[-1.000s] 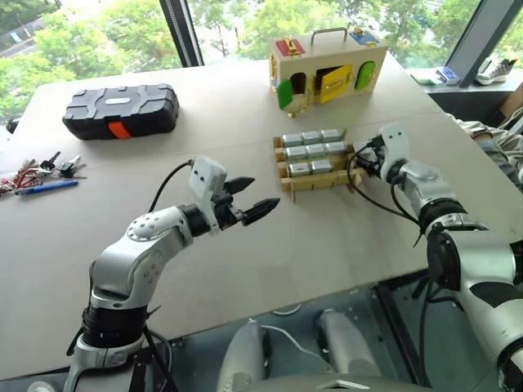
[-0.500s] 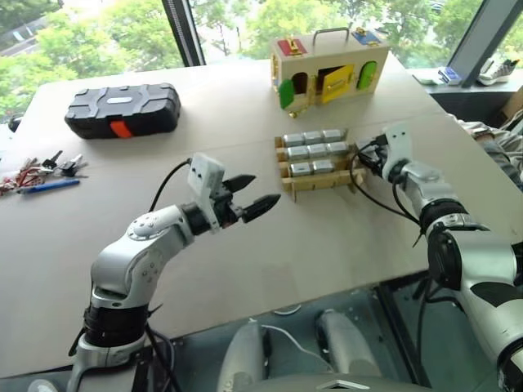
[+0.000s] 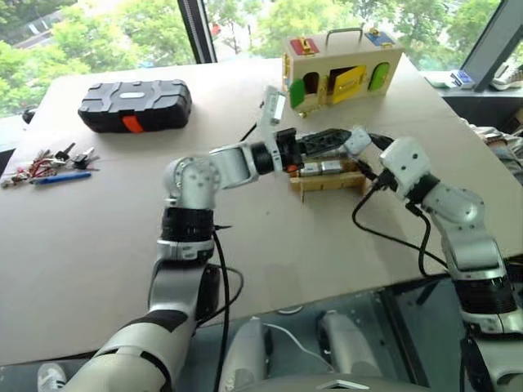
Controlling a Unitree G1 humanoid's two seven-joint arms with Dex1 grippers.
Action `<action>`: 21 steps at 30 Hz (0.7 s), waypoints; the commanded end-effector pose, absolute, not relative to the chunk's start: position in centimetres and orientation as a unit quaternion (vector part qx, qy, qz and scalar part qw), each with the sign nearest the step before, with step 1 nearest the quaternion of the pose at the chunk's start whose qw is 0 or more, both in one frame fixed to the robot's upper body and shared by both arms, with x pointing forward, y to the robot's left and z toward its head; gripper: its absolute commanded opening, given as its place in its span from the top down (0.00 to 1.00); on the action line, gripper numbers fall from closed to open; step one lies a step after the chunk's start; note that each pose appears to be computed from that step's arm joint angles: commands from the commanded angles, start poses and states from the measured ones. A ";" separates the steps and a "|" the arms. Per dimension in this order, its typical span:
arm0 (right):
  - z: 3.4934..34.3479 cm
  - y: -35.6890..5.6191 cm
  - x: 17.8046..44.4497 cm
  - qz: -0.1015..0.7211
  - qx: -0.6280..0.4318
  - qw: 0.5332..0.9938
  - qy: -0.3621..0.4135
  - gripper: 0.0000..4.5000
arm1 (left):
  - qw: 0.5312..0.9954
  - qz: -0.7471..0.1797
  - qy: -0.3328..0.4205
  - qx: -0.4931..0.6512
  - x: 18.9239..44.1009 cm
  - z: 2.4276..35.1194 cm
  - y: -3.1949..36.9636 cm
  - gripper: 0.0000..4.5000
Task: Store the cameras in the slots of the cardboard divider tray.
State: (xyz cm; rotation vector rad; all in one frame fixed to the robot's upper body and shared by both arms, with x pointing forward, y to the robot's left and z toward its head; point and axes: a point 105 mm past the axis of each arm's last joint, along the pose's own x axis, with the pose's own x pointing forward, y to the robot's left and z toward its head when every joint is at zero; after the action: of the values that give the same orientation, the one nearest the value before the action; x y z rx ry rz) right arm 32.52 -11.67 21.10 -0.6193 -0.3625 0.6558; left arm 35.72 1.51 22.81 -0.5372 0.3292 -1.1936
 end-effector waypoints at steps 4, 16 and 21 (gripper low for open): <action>23.4 -11.3 29.7 0.326 -0.304 0.875 -0.191 0.60 | 0.754 -0.601 0.135 -0.228 36.2 24.9 0.8 0.00; 23.8 -11.4 29.7 0.316 -0.298 0.880 -0.193 0.60 | 0.720 -0.649 0.157 -0.190 35.4 24.6 0.0 0.64; 23.6 -11.4 29.7 0.321 -0.289 0.882 -0.187 0.27 | 0.722 -0.650 0.146 -0.184 35.8 25.0 -0.4 0.83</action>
State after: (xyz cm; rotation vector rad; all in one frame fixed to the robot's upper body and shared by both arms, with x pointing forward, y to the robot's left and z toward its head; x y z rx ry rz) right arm 30.28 -11.46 21.81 -0.5938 -0.3139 0.6879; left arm 35.96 0.38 23.04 -0.4469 0.3881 -1.3935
